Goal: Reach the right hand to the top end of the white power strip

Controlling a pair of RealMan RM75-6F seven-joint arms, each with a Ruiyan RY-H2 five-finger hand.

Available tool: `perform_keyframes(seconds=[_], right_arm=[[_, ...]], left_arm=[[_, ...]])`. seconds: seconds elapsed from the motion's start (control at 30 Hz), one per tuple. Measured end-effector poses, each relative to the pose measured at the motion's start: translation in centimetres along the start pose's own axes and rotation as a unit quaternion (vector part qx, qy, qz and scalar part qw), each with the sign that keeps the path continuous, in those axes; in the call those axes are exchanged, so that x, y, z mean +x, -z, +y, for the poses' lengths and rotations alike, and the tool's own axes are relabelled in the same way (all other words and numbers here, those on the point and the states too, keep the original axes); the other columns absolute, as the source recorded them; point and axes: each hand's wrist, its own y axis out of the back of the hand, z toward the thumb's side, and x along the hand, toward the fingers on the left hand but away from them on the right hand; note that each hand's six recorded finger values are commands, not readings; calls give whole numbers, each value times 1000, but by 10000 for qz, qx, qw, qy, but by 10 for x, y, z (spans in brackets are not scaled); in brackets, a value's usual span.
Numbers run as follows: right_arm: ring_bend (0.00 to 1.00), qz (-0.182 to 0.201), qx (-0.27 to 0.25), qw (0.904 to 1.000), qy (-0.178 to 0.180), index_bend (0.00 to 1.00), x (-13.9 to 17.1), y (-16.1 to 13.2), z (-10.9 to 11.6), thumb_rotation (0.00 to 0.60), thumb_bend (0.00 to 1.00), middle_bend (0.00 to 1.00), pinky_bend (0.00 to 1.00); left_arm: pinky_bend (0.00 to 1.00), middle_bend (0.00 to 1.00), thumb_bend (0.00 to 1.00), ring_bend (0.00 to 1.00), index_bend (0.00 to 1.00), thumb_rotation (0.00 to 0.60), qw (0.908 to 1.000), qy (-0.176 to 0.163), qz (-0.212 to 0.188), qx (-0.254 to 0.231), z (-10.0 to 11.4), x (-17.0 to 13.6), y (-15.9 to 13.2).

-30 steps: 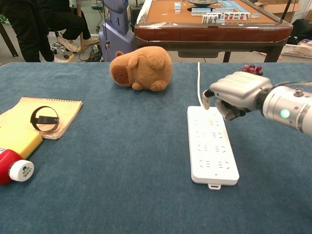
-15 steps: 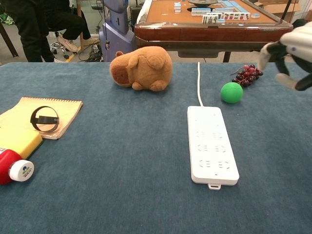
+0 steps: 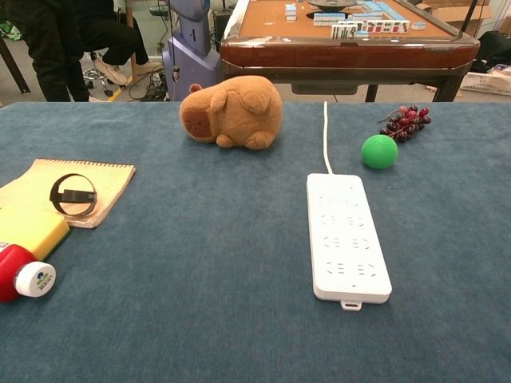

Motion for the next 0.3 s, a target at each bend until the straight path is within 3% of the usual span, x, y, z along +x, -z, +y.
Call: perform_keyframes(seconds=[0.3], right_arm=[[379,-212,-567,9981,57,339,8,29,2,600,274,354,448]], left_arm=[[648,554,163,424,527,600,9999,-6,-106,25,-1,1,-6]])
